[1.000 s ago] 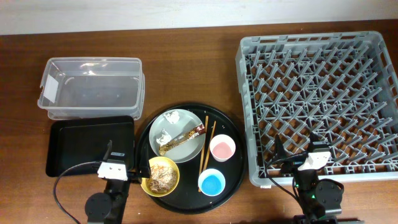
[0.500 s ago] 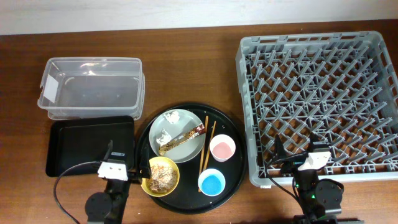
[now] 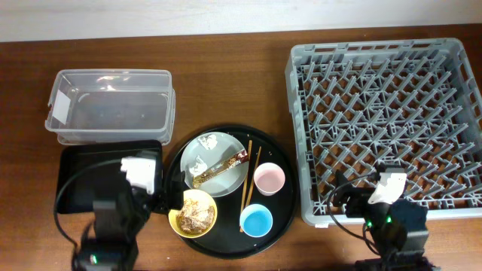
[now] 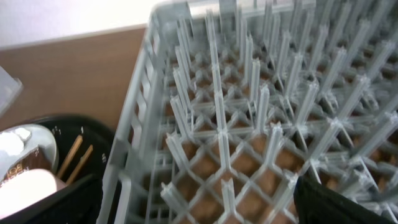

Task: Sort waste into correct bins and load items into the dishwasher rack
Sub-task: 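Grasp the white tissues on the plate with the left gripper, drop into clear container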

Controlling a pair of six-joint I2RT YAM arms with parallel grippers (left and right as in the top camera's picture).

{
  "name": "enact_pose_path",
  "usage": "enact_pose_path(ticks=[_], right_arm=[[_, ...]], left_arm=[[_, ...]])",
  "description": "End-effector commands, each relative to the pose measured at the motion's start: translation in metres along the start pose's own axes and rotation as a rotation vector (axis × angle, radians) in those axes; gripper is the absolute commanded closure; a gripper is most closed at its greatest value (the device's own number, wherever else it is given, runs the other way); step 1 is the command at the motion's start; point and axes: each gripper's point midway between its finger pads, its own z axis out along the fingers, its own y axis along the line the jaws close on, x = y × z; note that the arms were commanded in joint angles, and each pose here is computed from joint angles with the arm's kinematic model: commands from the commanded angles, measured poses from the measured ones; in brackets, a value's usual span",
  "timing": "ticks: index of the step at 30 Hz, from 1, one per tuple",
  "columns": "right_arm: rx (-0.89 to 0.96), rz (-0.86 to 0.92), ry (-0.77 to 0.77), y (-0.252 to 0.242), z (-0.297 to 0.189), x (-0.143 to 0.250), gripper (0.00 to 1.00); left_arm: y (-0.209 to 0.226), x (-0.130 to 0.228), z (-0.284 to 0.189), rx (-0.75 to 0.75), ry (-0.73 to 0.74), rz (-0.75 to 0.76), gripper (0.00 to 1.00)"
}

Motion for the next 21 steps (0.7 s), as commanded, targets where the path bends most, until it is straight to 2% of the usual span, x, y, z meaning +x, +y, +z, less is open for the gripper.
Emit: enact_pose_path(ticks=[1,5,9,15,21], right_arm=[[0.014,0.029,0.092,0.004,-0.006,-0.020,0.01],[0.059,0.040,0.357,0.004,-0.008,-0.015,0.01],[0.081,0.043,0.495,0.003,-0.001,-0.011,0.01],[0.087,0.045,0.536,0.002,0.004,-0.005,0.01],[0.087,0.045,0.536,0.002,0.004,-0.005,0.01]], left_arm=[[-0.012,-0.020,0.005,0.077,0.163,-0.045,0.01],[-0.014,-0.026,0.010,0.088,0.441,-0.106,0.01],[-0.022,-0.026,0.015,0.136,0.484,-0.129,0.01],[-0.032,-0.039,0.028,0.192,0.432,-0.109,0.02],[-0.055,0.000,0.073,0.205,0.612,-0.030,0.18]])
